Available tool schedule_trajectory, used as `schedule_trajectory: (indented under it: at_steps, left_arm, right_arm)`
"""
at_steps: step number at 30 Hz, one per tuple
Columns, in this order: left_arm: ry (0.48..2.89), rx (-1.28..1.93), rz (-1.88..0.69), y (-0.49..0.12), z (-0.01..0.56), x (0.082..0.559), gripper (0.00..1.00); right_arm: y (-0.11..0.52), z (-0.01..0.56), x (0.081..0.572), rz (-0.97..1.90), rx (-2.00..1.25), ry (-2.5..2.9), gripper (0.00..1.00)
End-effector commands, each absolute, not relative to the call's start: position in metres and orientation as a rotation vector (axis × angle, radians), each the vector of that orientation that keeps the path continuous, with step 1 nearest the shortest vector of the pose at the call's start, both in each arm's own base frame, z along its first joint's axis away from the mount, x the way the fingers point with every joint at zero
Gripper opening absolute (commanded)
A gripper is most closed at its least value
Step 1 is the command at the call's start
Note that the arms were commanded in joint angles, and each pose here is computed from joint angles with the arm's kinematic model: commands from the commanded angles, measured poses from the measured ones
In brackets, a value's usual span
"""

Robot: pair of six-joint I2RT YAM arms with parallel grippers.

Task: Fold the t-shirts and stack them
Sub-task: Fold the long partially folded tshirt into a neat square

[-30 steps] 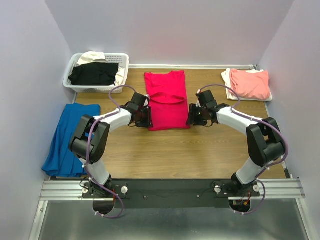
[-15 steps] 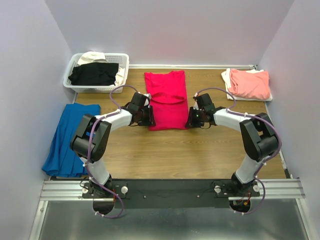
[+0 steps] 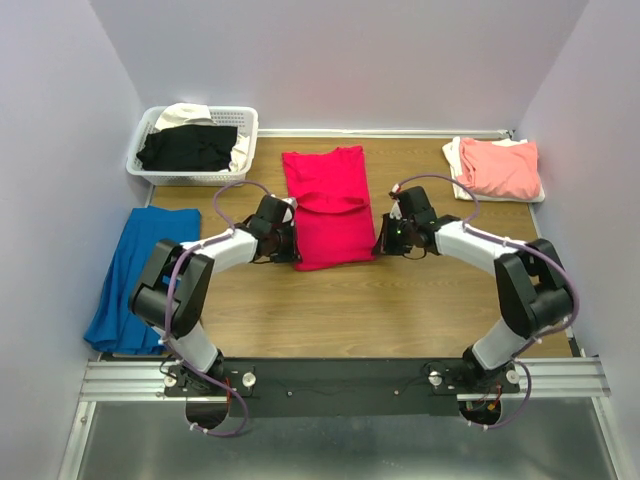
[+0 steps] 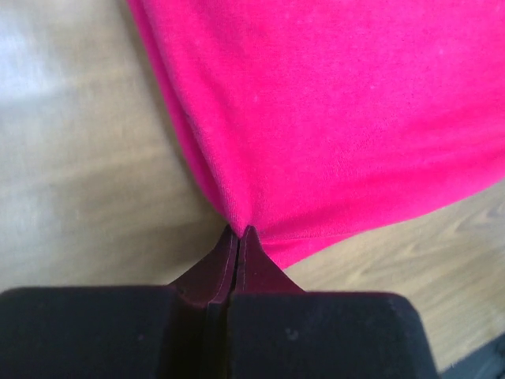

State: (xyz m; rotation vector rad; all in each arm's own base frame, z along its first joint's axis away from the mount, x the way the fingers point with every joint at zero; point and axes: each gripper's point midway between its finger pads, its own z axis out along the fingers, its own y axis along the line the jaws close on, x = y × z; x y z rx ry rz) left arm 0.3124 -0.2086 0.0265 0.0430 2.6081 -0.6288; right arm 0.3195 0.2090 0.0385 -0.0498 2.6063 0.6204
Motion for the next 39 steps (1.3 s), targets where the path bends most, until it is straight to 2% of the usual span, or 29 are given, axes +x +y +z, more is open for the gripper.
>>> schedule_trajectory:
  at_steps: [1,14,29,35,39]
  left_arm:
    - [2.66,0.073,-0.573,-0.195,0.037,0.289,0.0]
    - [2.495,0.068,-0.587,-0.189,0.135,0.293,0.0]
    - [2.545,0.007,-0.597,-0.184,0.136,0.265,0.0]
    - [2.533,-0.181,-0.331,-0.16,0.146,0.298,0.0]
    - [2.478,-0.224,-0.26,-0.16,0.162,0.329,0.0]
  right_arm:
    - [0.208,0.075,0.307,0.653,-0.062,2.565,0.01]
    - [0.205,0.154,0.288,0.714,-0.084,2.429,0.01]
    - [0.196,0.177,0.274,0.709,-0.086,2.413,0.01]
    - [0.186,0.172,0.302,0.553,-0.045,2.408,0.01]
    - [0.187,0.178,0.327,0.484,-0.07,2.385,0.01]
